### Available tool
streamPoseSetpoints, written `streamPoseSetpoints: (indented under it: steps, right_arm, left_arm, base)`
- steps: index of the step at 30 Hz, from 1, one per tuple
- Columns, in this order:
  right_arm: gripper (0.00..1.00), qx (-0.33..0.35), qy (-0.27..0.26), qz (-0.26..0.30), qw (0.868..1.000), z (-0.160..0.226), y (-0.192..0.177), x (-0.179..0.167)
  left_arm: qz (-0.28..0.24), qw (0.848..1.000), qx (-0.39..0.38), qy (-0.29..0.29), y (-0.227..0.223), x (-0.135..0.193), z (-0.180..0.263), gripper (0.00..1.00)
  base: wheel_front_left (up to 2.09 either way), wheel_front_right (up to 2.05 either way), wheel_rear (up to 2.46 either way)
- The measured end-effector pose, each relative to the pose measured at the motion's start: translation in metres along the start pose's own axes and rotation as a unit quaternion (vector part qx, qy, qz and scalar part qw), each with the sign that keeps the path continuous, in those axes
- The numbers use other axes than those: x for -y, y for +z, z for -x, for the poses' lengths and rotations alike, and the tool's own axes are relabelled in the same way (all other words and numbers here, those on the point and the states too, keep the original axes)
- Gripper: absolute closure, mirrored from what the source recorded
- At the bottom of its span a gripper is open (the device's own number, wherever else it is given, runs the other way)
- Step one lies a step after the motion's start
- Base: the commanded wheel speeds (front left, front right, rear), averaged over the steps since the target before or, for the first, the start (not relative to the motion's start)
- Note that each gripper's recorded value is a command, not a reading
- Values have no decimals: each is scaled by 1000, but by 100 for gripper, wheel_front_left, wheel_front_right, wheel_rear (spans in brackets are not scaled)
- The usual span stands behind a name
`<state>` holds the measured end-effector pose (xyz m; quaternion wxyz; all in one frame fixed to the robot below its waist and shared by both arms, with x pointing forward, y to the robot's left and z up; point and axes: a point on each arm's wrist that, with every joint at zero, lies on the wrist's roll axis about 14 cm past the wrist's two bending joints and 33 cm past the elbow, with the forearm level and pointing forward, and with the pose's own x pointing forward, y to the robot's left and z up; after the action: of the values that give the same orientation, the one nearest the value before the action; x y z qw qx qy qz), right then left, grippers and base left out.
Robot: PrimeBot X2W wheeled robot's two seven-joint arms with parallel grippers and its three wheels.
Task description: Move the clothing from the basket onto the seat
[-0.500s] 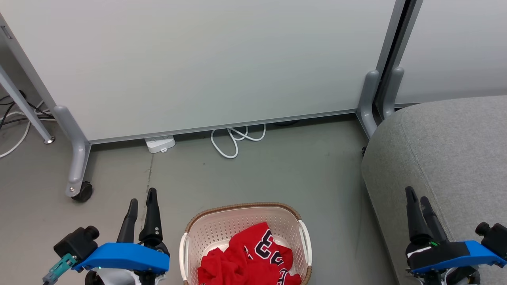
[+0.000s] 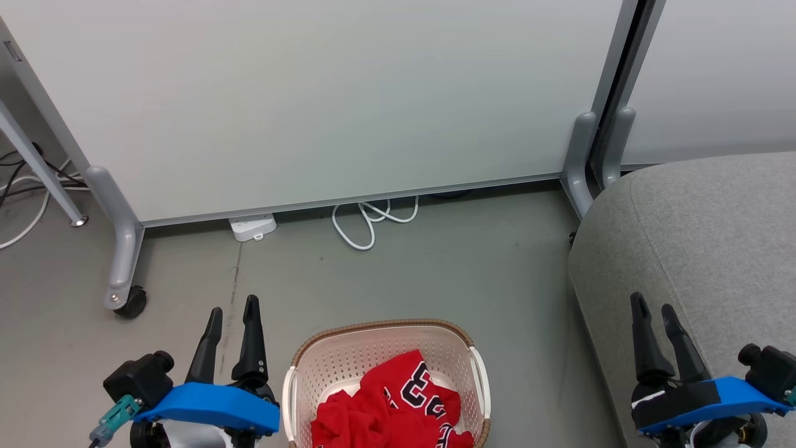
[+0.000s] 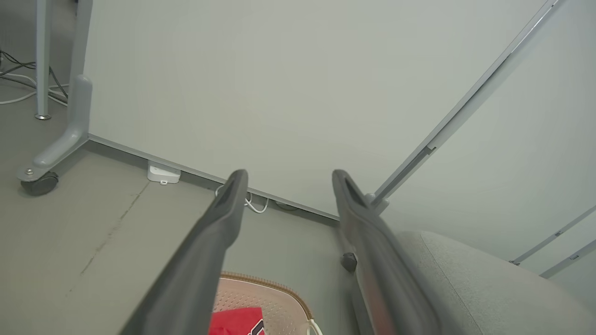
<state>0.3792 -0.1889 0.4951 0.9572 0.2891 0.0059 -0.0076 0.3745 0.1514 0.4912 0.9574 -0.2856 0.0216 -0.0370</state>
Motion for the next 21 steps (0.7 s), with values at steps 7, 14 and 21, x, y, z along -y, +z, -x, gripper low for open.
streamPoseSetpoints:
  steps: [7,14,21]
  right_arm:
    - [0,2,7,37,999,0,1,-3]
    - [0,4,16,72,997,0,2,-7]
    - [0,0,22,105,994,3,-1,-9]
  left_arm:
    - [-24,1000,0,-5,-2,2,1,0]
    - [-47,999,0,-5,-5,2,3,0]
    - [-70,998,4,-10,-4,4,4,0]
  base:
    - [0,0,0]
    - [0,0,0]
    - [0,0,0]
